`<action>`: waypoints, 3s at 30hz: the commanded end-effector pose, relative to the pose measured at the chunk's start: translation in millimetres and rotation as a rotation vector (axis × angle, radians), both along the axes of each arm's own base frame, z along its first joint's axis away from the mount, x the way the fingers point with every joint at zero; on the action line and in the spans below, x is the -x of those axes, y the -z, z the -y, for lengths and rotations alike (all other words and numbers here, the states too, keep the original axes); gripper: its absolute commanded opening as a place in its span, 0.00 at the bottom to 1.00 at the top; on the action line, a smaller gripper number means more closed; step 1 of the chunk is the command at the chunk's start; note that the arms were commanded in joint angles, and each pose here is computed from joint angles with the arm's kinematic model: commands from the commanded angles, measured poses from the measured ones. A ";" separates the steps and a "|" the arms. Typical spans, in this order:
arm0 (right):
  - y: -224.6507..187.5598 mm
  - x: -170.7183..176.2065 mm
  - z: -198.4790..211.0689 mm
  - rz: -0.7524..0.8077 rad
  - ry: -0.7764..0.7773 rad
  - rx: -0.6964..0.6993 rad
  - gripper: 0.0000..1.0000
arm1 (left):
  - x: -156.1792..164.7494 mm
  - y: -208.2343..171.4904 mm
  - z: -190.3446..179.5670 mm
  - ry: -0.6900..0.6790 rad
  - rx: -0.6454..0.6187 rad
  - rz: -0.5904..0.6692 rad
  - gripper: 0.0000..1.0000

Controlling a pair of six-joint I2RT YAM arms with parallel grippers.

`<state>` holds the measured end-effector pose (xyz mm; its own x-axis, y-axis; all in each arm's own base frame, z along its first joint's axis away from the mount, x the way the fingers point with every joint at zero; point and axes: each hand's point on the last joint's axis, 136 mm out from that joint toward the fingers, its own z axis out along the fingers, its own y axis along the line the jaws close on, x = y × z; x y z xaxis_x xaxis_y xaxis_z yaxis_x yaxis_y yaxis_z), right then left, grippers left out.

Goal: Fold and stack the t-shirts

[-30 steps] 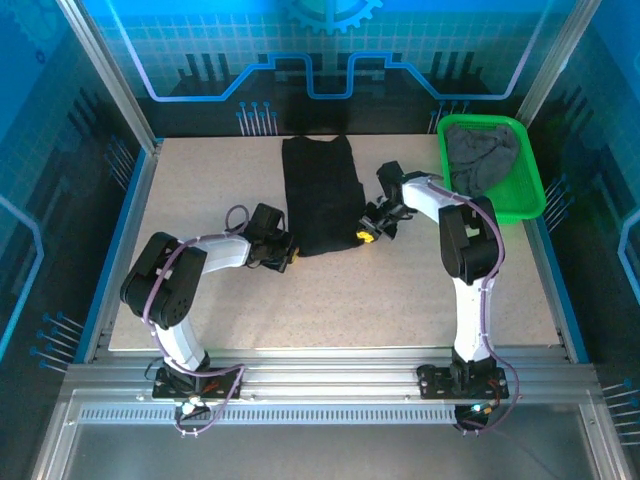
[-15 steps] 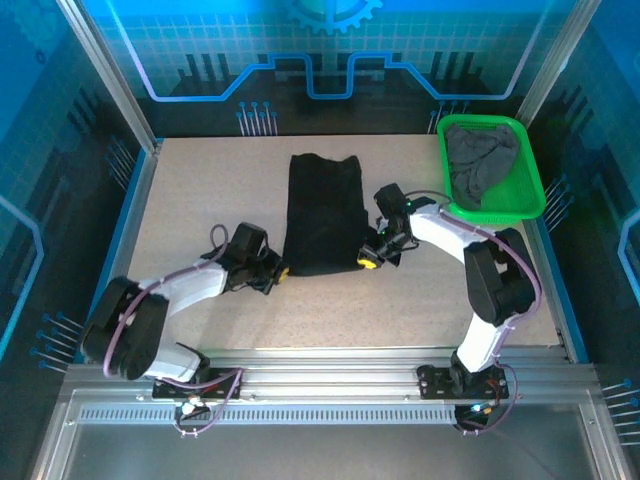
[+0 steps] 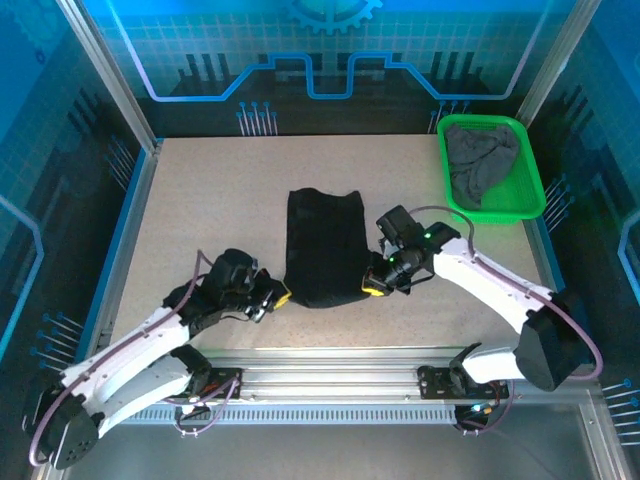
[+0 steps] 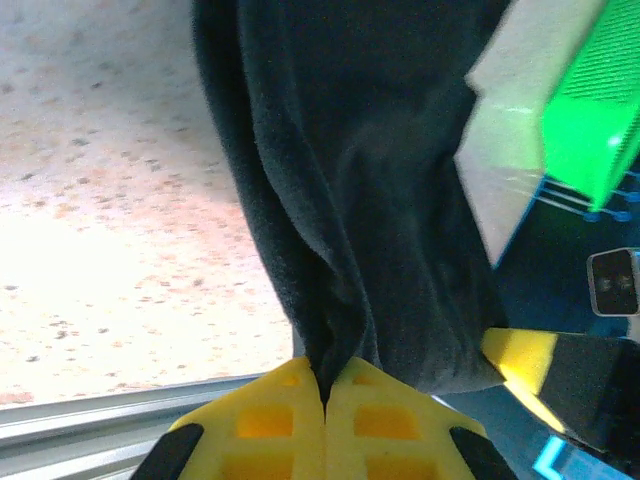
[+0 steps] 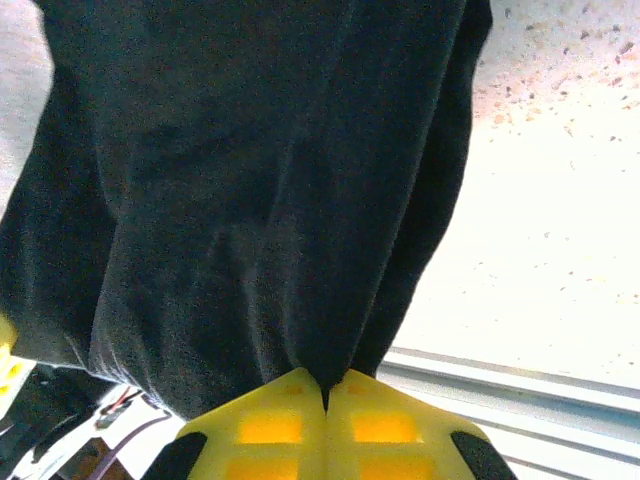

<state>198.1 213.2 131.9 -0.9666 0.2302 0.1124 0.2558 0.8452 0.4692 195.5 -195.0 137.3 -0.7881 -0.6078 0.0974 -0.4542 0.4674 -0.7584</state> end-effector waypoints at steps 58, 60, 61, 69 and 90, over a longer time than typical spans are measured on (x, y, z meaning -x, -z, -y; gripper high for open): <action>-71.7 -63.1 66.2 0.449 0.243 -0.331 0.64 | -193.8 95.4 145.7 -0.513 0.124 -0.070 0.54; -73.7 -60.6 67.9 0.452 0.235 -0.332 0.64 | -203.5 98.3 143.2 -0.553 0.121 -0.049 0.46; -74.1 -59.0 68.2 0.449 0.231 -0.334 0.64 | -209.0 100.0 140.3 -0.579 0.121 -0.034 0.39; -70.9 -58.3 67.9 0.428 0.231 -0.357 0.64 | -251.3 97.2 85.0 -0.660 0.096 0.053 0.00; -76.3 -94.9 47.3 0.444 0.162 -0.370 0.62 | -353.7 105.6 -202.2 -0.428 -0.015 0.115 0.00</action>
<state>287.5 154.8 196.1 -0.8833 0.4427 -0.1541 0.1508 0.5796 0.8008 552.2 3.9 41.4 -0.3119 -0.9495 0.0327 -0.5394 0.1487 -0.8288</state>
